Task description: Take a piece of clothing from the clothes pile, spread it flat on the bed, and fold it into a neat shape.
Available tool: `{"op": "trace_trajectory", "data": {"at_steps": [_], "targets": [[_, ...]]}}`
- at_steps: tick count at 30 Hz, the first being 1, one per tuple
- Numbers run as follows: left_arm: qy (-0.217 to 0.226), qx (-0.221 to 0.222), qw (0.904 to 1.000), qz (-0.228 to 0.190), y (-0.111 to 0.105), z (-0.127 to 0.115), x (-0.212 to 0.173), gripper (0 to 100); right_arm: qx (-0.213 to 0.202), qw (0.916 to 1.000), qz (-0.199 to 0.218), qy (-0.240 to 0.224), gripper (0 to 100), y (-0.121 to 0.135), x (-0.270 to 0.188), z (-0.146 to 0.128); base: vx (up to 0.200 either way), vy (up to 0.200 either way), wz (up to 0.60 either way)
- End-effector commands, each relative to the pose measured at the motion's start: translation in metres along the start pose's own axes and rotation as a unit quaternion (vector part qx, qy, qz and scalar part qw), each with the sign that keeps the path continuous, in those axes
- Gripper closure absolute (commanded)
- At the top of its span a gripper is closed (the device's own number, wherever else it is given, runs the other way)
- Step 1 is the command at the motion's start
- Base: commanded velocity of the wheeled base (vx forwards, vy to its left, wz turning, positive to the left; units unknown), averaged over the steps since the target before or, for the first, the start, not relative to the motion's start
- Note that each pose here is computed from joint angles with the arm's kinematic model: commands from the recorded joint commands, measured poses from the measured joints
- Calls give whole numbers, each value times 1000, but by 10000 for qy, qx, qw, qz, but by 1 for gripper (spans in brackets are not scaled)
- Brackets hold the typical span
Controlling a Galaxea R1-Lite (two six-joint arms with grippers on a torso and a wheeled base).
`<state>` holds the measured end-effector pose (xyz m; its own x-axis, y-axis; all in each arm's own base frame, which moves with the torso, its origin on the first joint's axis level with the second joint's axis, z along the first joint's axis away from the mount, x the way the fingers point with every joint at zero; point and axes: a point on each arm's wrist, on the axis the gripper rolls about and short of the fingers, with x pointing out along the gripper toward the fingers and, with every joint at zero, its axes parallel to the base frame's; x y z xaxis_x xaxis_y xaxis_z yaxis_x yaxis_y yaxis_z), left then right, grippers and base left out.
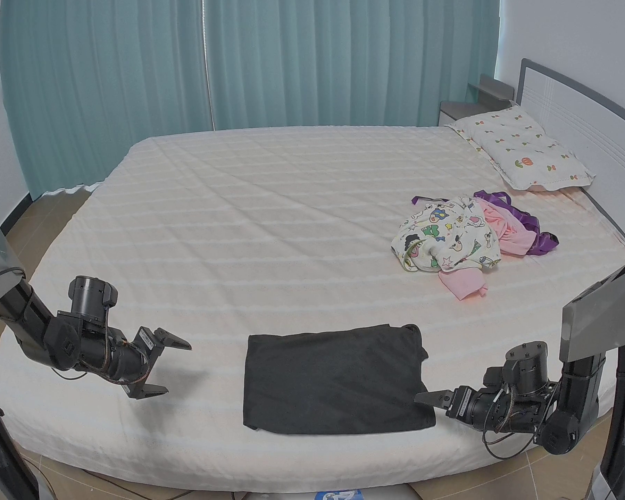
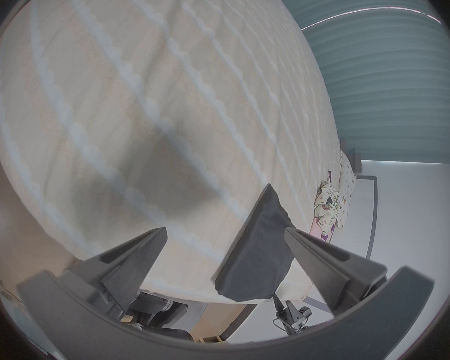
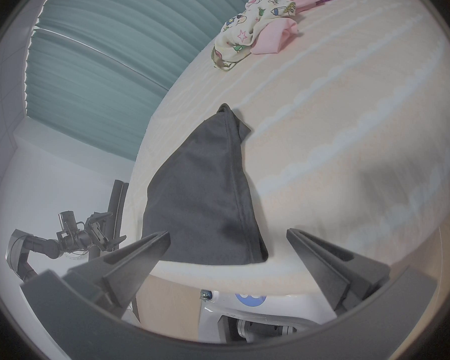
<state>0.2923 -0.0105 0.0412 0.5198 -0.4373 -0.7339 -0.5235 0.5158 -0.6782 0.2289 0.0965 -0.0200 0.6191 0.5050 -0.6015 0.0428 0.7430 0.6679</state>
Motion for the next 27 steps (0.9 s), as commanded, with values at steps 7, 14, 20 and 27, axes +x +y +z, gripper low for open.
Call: {"op": "trace_trajectory", "data": {"at_steps": [7,14,20,27], "targets": [[0,-8,10000,13,1,0,0,0,189,9998,-23,-19,0,-2,-1,1,0,0,0],[-25,-46,10000,8,-2,1,1,0,170,9997,68,-132,0,-1,0,3,0,0,0],[25,-32,10000,-30,-6,-3,4,0,278,9993,57,-246,0,-3,-3,8,0,-200,0],[56,151,9997,-199,-24,-9,6,0,293,9989,90,-344,0,-4,-3,12,0,-200,0]]}}
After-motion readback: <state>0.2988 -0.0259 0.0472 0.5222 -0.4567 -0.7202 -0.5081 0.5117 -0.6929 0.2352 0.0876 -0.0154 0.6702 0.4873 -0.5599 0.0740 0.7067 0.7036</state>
